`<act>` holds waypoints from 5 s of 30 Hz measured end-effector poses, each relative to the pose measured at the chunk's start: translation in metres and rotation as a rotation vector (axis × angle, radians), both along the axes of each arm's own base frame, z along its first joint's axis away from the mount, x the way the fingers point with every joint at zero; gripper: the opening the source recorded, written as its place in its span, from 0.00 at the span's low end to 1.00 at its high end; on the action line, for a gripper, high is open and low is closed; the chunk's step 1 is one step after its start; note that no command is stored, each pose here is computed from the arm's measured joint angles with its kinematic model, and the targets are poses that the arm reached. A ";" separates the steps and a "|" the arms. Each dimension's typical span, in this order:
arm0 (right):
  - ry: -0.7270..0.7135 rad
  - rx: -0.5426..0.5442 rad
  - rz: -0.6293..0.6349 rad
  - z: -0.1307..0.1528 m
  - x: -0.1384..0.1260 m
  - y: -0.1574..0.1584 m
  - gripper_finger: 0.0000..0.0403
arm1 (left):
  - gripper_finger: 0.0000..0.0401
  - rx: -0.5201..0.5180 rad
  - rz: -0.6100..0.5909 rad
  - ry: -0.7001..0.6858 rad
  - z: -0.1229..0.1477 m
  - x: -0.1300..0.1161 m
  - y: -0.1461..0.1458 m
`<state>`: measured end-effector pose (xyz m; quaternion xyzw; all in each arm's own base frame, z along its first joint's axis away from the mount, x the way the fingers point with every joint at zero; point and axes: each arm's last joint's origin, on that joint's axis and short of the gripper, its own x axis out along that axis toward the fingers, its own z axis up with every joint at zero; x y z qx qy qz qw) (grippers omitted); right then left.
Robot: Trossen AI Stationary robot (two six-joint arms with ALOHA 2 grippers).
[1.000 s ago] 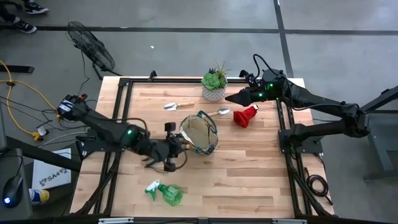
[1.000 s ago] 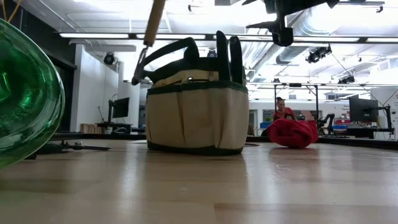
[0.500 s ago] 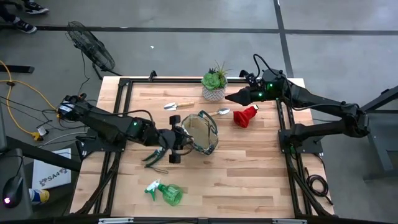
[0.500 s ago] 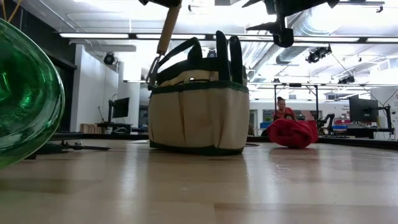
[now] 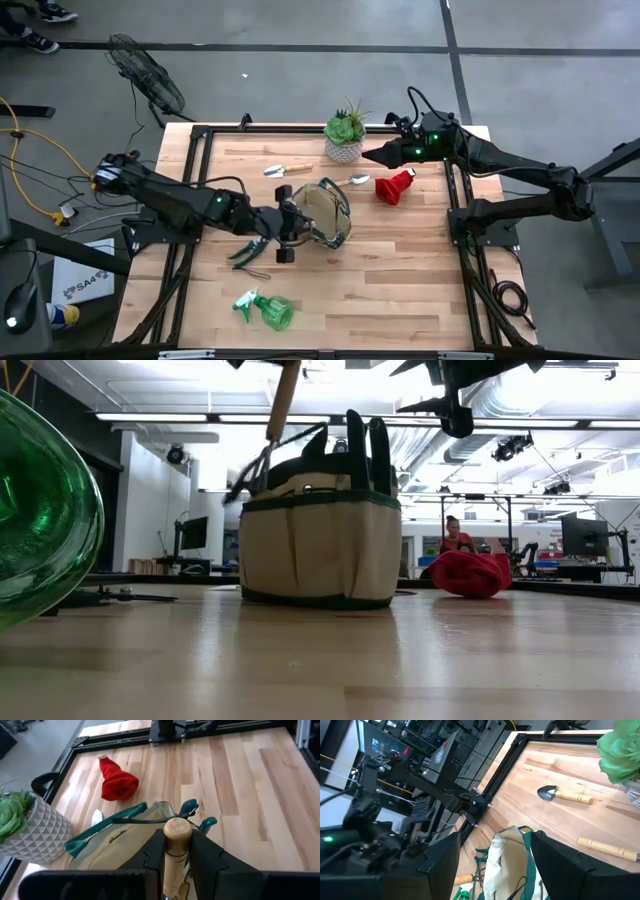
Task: Pick & Place Garden tools in Gardening bag
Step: Put the brown hand rake into the brown gardening bag
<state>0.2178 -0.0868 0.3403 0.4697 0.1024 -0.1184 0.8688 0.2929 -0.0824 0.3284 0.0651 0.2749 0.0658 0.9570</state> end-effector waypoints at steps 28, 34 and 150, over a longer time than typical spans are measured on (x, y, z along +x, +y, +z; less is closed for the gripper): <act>0.007 0.002 -0.002 -0.001 0.000 0.000 0.58 | 0.13 -0.040 0.068 -0.017 -0.017 0.010 -0.002; 0.008 0.000 -0.008 -0.001 0.000 0.000 0.58 | 0.13 -0.046 0.070 -0.039 -0.029 0.010 -0.002; 0.089 -0.092 0.157 -0.008 0.002 0.019 0.58 | 0.00 -0.040 0.149 0.178 -0.067 -0.026 -0.013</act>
